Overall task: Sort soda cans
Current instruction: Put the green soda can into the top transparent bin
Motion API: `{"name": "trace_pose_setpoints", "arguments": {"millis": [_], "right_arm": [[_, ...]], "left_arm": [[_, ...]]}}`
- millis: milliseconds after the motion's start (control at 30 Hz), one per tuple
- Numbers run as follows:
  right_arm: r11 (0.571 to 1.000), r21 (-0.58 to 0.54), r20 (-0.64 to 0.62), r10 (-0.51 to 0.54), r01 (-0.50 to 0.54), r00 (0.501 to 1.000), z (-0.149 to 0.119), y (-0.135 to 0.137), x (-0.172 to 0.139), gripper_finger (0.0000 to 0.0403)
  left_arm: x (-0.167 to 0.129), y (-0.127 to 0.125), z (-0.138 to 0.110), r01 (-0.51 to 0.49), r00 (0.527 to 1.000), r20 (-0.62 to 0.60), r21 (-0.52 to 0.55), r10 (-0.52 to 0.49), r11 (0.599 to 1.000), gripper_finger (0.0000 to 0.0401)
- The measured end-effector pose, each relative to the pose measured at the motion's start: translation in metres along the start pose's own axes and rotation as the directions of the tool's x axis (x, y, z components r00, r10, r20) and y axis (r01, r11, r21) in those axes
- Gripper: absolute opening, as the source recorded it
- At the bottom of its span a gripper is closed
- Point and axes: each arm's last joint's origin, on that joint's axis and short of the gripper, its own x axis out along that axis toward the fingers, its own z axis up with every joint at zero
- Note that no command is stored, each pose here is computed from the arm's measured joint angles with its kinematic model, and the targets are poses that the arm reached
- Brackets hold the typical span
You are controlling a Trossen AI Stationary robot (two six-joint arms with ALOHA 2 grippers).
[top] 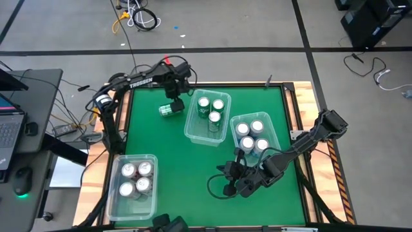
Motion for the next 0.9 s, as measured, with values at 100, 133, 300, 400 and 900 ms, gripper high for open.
{"name": "trace_pose_setpoints", "arguments": {"millis": [100,133,300,400,900], "right_arm": [[1.0,-0.001,0.0,-0.001,0.001,1.0,0.0,0.0,0.0,0.0],[1.0,-0.005,0.0,0.0,0.0,1.0,0.0,0.0,0.0,0.0],[1.0,-0.025,0.0,0.0,0.0,1.0,0.0,0.0,0.0,0.0001],[1.0,-0.026,0.0,0.0,0.0,1.0,0.0,0.0,0.0,0.0001],[1.0,-0.025,0.0,-0.002,0.002,1.0,0.0,0.0,0.0,0.0001]], "left_arm": [[0.005,0.005,-0.002,-0.004,1.0,0.006,-0.012,0.004,1.0,0.0281],[0.007,0.006,-0.003,-0.005,1.0,0.006,-0.014,0.005,1.0,0.028],[0.012,0.007,-0.008,-0.007,0.999,-0.038,0.027,0.008,1.0,0.028],[0.016,0.007,-0.011,-0.042,0.997,-0.068,0.05,0.045,0.998,0.028],[0.042,0.005,-0.021,-0.015,0.996,-0.09,0.082,0.023,0.996,0.028]]}}
